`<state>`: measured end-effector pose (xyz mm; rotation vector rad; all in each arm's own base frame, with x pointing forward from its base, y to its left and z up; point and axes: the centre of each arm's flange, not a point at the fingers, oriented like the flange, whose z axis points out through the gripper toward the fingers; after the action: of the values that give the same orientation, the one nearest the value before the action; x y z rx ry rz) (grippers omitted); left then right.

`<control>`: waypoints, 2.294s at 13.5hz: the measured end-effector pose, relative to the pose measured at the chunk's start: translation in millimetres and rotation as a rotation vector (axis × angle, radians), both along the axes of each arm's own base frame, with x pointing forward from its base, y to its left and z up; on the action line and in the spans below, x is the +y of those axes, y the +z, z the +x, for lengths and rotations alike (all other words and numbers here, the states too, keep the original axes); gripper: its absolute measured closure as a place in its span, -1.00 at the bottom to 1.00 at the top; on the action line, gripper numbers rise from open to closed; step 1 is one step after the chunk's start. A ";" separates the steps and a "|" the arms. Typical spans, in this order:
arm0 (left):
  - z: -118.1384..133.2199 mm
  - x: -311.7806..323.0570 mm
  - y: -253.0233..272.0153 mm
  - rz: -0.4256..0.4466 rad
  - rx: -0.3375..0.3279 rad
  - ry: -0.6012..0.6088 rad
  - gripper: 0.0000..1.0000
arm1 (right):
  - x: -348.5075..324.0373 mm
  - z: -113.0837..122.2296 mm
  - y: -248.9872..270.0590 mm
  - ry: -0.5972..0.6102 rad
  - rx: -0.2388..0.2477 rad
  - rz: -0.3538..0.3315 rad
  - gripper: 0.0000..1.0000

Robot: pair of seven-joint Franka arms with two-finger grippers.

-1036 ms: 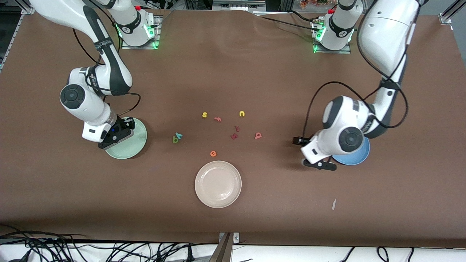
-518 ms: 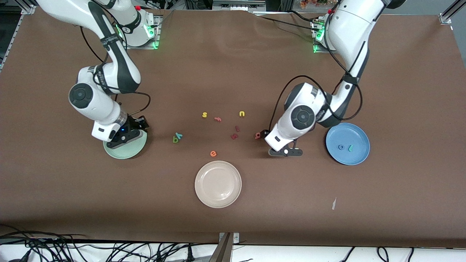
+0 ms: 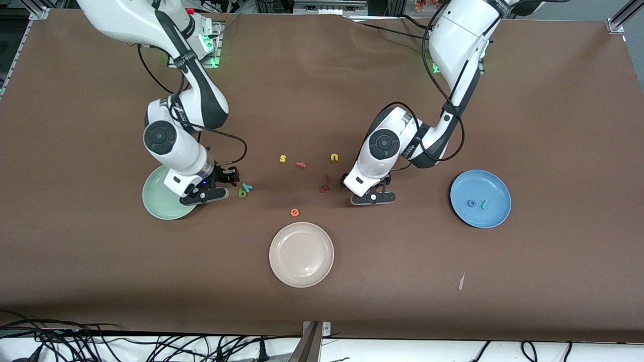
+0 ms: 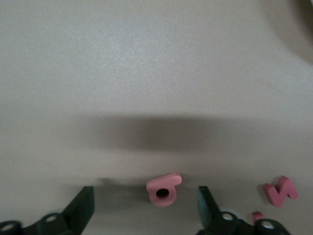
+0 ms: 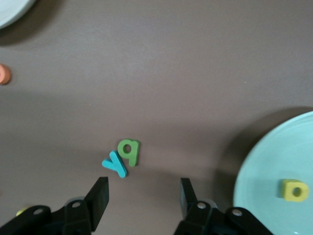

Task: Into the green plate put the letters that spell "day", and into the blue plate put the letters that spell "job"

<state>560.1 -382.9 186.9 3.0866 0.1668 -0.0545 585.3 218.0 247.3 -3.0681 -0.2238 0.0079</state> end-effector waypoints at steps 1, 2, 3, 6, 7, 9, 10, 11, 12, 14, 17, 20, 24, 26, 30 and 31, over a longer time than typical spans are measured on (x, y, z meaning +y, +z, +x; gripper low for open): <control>0.2 0.8 -3.4 0.001 0.001 0.007 -0.83 | 2.9 2.4 -5.8 -0.031 0.005 0.000 -0.35; 0.7 1.4 -5.3 0.002 0.001 0.011 -0.78 | 6.6 4.0 -11.5 -0.060 0.008 0.000 -0.35; 1.9 1.2 -6.2 0.001 0.000 0.018 -0.74 | 10.3 4.7 -17.0 -0.084 0.005 0.001 -0.35; 2.2 -4.8 -9.0 -0.002 -0.002 0.032 -0.69 | 27.2 4.2 -36.3 -0.121 -0.012 0.011 -0.34; 1.3 -7.7 -9.6 -0.003 -0.002 0.033 -0.65 | 32.1 4.8 -41.9 -0.124 -0.013 0.013 -0.34; -0.3 -10.6 -11.6 -0.002 0.000 0.037 -0.57 | 35.6 7.5 -47.6 -0.127 -0.014 0.014 -0.34; -0.6 -11.0 -13.0 -0.001 0.001 0.037 -0.52 | 35.3 8.9 -47.5 -0.128 -0.015 0.014 -0.34; -1.0 -10.9 -14.7 0.000 0.003 0.037 -0.51 | 34.5 9.5 -47.2 -0.130 -0.017 0.014 -0.33; -1.5 -11.0 -16.2 0.001 0.005 0.037 -0.40 | 33.5 9.9 -47.4 -0.131 -0.016 0.013 -0.33; -1.3 -10.8 -16.4 0.003 0.006 0.037 -0.25 | 32.5 10.1 -48.1 -0.133 -0.015 0.011 -0.28; 0.9 -11.0 -12.5 0.001 0.000 0.038 0.32 | 31.9 9.7 -50.9 -0.133 -0.011 0.009 -0.23; 0.4 -12.5 -12.9 0.001 0.000 0.036 0.37 | 31.2 8.7 -54.5 -0.134 -0.006 0.006 -0.23; 3.0 -8.8 -11.9 0.012 0.008 0.034 0.37 | 29.3 4.4 -62.1 -0.134 0.006 0.000 -0.23; 20.4 13.8 0.4 0.058 0.054 -0.009 0.37 | 28.7 3.3 -64.8 -0.134 0.007 -0.001 -0.18; 69.8 118.9 55.7 0.083 0.146 -0.171 0.37 | 28.3 3.7 -65.2 -0.135 0.003 0.000 -0.17; 78.4 149.4 66.5 0.077 0.165 -0.215 0.37 | 28.3 3.9 -65.4 -0.135 0.002 0.001 -0.17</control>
<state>638.5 -233.5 253.4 3.1614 -0.1624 -0.3186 589.2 246.3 182.0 -3.0753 -0.0161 0.0038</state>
